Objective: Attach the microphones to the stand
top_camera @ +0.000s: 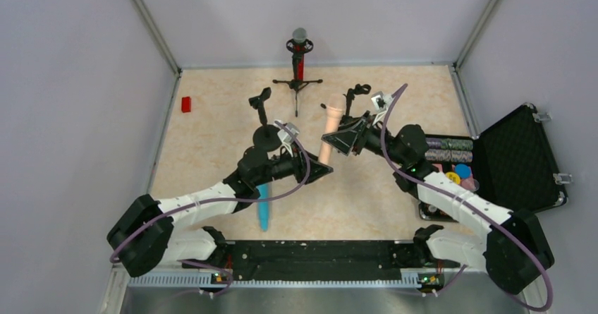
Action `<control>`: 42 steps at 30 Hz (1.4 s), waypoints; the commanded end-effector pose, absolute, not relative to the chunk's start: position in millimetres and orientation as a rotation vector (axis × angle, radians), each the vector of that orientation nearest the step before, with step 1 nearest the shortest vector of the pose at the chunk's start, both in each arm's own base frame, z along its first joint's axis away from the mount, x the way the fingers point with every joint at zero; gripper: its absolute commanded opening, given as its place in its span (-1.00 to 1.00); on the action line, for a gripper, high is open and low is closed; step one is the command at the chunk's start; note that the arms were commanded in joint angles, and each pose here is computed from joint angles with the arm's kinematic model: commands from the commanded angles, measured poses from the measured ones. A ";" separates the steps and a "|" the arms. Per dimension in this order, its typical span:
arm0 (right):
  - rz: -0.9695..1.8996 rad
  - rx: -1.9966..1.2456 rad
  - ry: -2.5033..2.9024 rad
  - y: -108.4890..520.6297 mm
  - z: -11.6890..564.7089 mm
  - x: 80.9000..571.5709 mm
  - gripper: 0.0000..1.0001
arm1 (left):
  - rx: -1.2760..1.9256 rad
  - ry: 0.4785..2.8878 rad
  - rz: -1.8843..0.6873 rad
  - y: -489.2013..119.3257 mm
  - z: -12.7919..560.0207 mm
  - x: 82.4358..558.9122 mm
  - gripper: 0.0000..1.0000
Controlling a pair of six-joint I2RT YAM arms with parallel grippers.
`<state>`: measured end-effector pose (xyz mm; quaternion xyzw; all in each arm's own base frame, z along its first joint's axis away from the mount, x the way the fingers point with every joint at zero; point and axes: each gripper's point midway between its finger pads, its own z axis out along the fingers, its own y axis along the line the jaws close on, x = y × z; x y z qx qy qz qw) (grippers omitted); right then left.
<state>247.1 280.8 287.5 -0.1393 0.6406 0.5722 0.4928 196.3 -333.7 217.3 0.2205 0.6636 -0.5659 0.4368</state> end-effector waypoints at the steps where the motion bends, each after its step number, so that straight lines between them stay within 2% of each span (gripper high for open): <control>1: 1.498 -0.429 1.486 284.2 298.1 234.5 0.07 | 0.549 1.568 -1.408 -331.9 237.8 199.1 -1.00; 5: 1.564 -0.447 1.483 287.7 296.3 234.2 0.28 | 0.568 1.574 -1.432 -336.3 238.3 197.6 -1.00; 8: 1.617 -0.444 1.484 289.0 294.4 235.6 0.32 | 0.577 1.579 -1.438 -337.9 237.2 197.1 -1.00; 13: 1.657 -0.429 1.475 287.2 291.4 238.1 0.28 | 0.585 1.587 -1.439 -337.3 234.7 194.9 -1.00; 20: 1.646 -0.435 1.485 288.0 290.7 242.7 0.10 | 0.589 1.607 -1.446 -337.4 229.5 193.5 -1.00; 21: 1.644 -0.435 1.486 288.0 290.4 243.1 0.06 | 0.590 1.608 -1.449 -338.0 229.9 193.1 -1.00; 30: 1.628 -0.466 1.485 287.6 288.7 241.0 -0.85 | 0.580 1.622 -1.450 -338.8 226.6 194.8 -1.00; 31: 1.620 -0.470 1.485 287.2 288.4 241.0 -0.94 | 0.579 1.623 -1.450 -339.0 226.9 194.8 -0.95; 32: 1.611 -0.469 1.487 286.8 288.0 241.4 -1.00 | 0.575 1.624 -1.448 -338.5 226.6 195.2 -0.82; 34: 1.587 -0.468 1.492 285.6 286.7 242.7 -1.00 | 0.563 1.630 -1.435 -338.0 225.3 197.8 -0.19; 35: 1.574 -0.467 1.493 284.8 286.3 243.3 -1.00 | 0.556 1.630 -1.427 -337.5 225.6 199.6 -0.03; 42: 1.479 -0.481 1.534 280.1 279.6 246.3 -1.00 | 0.498 1.640 -1.400 -338.4 224.0 211.0 0.60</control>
